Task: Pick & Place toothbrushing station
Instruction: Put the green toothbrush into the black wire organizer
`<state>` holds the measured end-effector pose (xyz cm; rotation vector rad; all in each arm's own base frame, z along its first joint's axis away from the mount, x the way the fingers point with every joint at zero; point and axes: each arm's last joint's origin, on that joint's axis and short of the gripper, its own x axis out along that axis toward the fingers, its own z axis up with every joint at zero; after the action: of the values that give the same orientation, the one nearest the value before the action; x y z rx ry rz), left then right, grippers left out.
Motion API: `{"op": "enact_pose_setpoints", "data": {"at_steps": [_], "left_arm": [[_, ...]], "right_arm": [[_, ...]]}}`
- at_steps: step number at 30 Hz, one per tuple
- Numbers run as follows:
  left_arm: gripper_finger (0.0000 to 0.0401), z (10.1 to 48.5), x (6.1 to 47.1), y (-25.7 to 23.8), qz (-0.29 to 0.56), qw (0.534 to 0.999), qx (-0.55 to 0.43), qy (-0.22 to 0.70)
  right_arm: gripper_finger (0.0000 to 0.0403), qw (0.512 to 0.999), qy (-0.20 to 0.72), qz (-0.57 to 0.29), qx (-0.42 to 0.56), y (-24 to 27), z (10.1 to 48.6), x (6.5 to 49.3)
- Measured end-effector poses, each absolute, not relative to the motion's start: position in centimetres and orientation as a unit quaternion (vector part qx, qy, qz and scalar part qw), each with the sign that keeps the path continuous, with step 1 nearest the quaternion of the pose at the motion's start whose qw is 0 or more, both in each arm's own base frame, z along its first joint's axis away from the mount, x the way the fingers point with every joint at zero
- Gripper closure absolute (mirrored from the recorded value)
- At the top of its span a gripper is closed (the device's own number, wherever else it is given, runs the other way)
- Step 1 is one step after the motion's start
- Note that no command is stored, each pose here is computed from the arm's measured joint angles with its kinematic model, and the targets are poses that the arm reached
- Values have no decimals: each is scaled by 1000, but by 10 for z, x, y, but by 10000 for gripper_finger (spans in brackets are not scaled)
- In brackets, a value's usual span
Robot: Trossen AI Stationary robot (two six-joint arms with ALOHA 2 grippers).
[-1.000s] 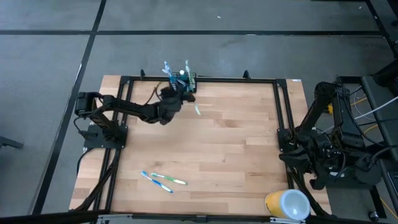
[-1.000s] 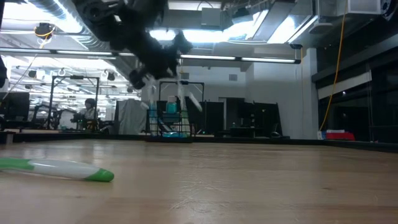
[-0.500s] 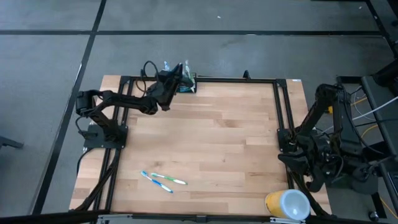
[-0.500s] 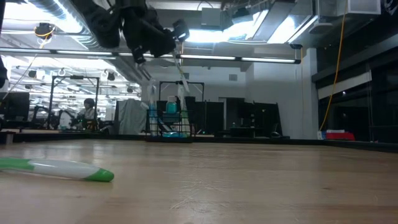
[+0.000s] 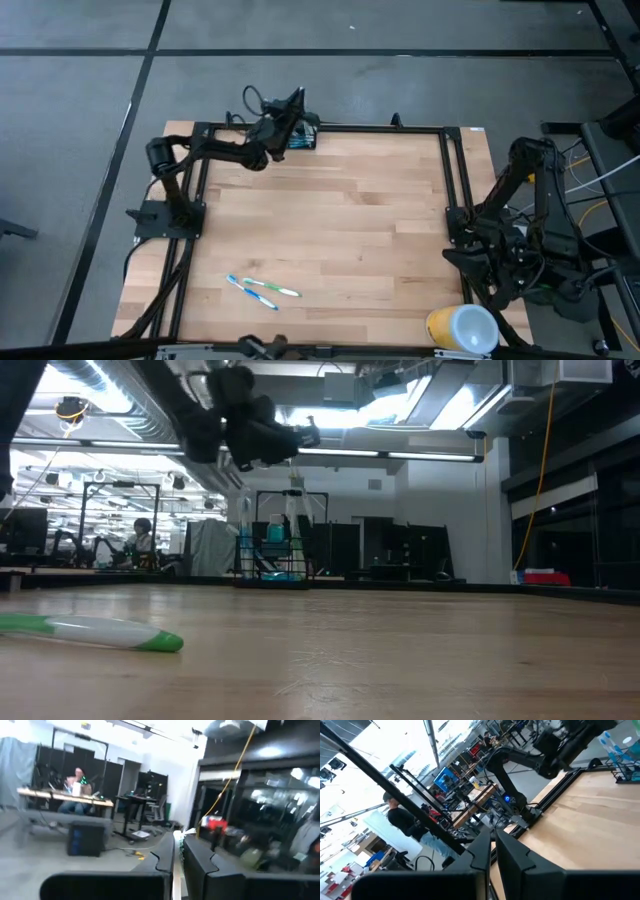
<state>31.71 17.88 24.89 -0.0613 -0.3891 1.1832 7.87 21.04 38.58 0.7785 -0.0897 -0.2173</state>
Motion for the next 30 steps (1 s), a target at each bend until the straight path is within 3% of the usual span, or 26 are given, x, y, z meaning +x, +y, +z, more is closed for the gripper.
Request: {"op": "enact_pose_setpoints", "data": {"at_steps": [9,30], "left_arm": [[389,257,341,198,555,825,47,-89],[389,247,329,227,548,831,61,-75]], "right_arm": [[371,914,-50,-118,384,214,384,86],[371,914,-56,-134,378,211,384,93]]}}
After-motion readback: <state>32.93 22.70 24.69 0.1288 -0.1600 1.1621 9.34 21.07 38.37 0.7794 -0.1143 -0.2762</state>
